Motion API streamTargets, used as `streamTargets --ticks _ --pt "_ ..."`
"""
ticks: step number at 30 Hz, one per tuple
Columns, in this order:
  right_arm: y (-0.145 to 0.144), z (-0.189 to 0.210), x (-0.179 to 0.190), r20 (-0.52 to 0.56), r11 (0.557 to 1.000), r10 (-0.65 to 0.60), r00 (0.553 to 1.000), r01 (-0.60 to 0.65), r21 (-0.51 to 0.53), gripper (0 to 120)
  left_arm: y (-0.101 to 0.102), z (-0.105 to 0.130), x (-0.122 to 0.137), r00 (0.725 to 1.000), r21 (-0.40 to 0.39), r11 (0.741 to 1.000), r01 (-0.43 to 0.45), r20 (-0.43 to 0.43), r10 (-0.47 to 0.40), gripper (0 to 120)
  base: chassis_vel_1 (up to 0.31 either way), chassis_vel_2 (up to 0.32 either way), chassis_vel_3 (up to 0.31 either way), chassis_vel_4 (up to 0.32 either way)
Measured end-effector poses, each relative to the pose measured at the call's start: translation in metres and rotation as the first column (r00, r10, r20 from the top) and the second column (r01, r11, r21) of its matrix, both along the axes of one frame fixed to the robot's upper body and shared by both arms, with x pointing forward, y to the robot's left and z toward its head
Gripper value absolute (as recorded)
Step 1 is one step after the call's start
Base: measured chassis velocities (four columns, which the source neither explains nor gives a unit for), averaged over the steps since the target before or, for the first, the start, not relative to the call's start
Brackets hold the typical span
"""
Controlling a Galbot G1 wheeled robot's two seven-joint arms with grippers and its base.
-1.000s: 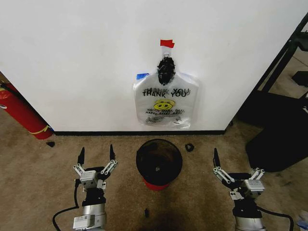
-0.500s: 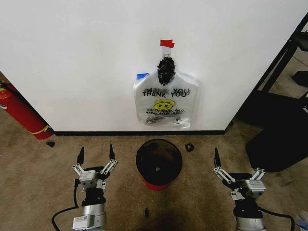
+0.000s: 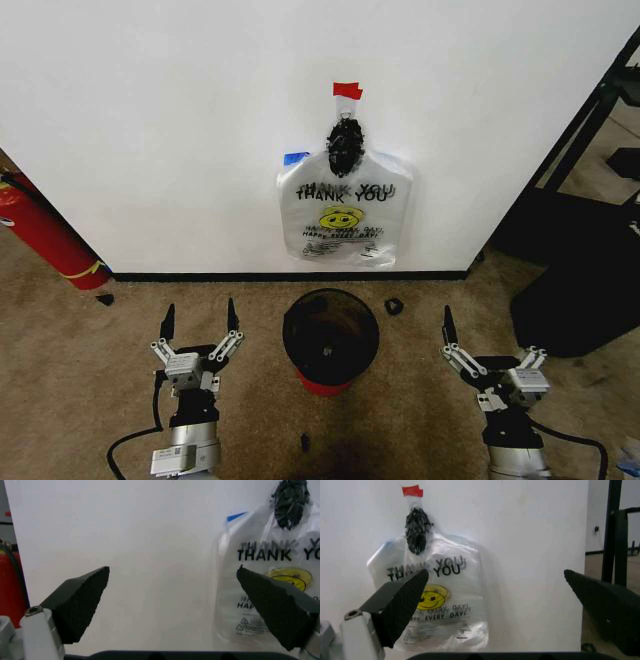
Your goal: Pick up the garbage bag from the wall and place it over the trash bin.
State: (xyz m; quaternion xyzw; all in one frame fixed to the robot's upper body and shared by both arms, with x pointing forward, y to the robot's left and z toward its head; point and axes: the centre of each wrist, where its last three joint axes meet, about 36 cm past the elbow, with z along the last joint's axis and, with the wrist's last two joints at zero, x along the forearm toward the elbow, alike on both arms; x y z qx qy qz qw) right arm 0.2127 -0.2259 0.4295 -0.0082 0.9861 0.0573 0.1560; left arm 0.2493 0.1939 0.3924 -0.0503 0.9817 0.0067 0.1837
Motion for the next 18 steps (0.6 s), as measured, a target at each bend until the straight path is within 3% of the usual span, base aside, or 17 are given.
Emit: streamTargets --ticks 18 --pt "-0.018 -0.018 0.009 -0.054 0.995 0.044 0.998 -0.048 -0.085 100 0.001 -0.007 -0.001 1.000 0.004 1.000 -0.011 -0.010 0.011 100 0.000 0.000 0.000 0.000"
